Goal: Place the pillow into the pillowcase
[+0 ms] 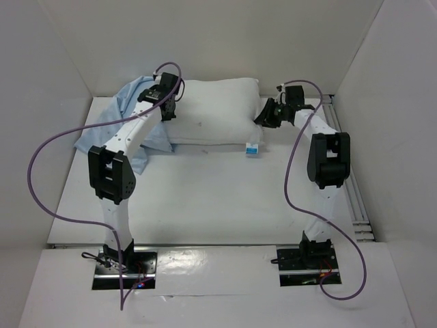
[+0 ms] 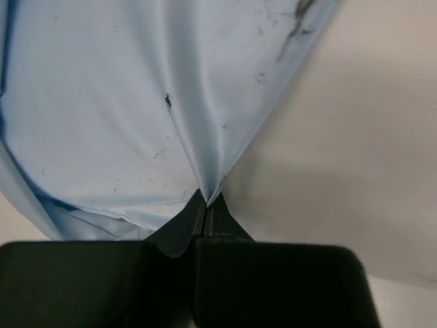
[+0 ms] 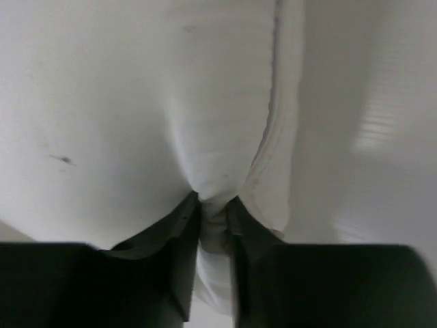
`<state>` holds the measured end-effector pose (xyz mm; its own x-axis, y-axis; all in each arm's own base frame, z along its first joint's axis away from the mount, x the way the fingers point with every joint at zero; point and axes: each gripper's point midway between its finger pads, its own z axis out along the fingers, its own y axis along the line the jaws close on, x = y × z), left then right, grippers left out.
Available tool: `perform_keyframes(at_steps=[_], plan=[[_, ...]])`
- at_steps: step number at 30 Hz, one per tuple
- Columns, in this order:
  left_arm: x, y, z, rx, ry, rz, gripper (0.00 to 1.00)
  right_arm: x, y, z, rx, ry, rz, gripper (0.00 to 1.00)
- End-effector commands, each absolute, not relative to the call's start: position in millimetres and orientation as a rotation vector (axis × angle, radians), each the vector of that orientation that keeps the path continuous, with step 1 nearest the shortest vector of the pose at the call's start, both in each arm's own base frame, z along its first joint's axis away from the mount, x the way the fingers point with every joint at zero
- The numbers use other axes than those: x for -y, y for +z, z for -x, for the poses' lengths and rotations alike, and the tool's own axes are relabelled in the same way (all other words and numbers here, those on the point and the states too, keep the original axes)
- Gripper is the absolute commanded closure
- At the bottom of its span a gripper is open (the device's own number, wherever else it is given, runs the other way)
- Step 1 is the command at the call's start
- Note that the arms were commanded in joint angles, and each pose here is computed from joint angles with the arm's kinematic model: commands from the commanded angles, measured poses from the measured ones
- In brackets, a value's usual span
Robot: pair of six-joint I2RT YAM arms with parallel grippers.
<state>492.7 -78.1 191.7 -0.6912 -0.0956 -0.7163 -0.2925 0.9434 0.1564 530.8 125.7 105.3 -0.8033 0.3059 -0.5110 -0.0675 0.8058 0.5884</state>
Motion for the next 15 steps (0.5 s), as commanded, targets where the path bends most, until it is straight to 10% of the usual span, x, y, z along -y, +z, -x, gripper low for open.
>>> perform_keyframes(at_steps=[1, 3, 15], plan=[[131.8, 237.1, -490.0, -2.272, 0.074, 0.129, 1.00, -179.3, 152.6, -522.4, -2.178, 1.101, 0.031, 0.78], [168.2, 252.7, -484.7, -2.251, -0.021, 0.021, 1.00, -187.4, 158.1, -513.4, -2.171, 1.141, 0.012, 1.00], [376.4, 301.0, -453.0, -2.129, -0.976, -0.432, 1.00, -256.8, 236.1, -468.4, -2.035, 1.200, 0.034, 1.00]])
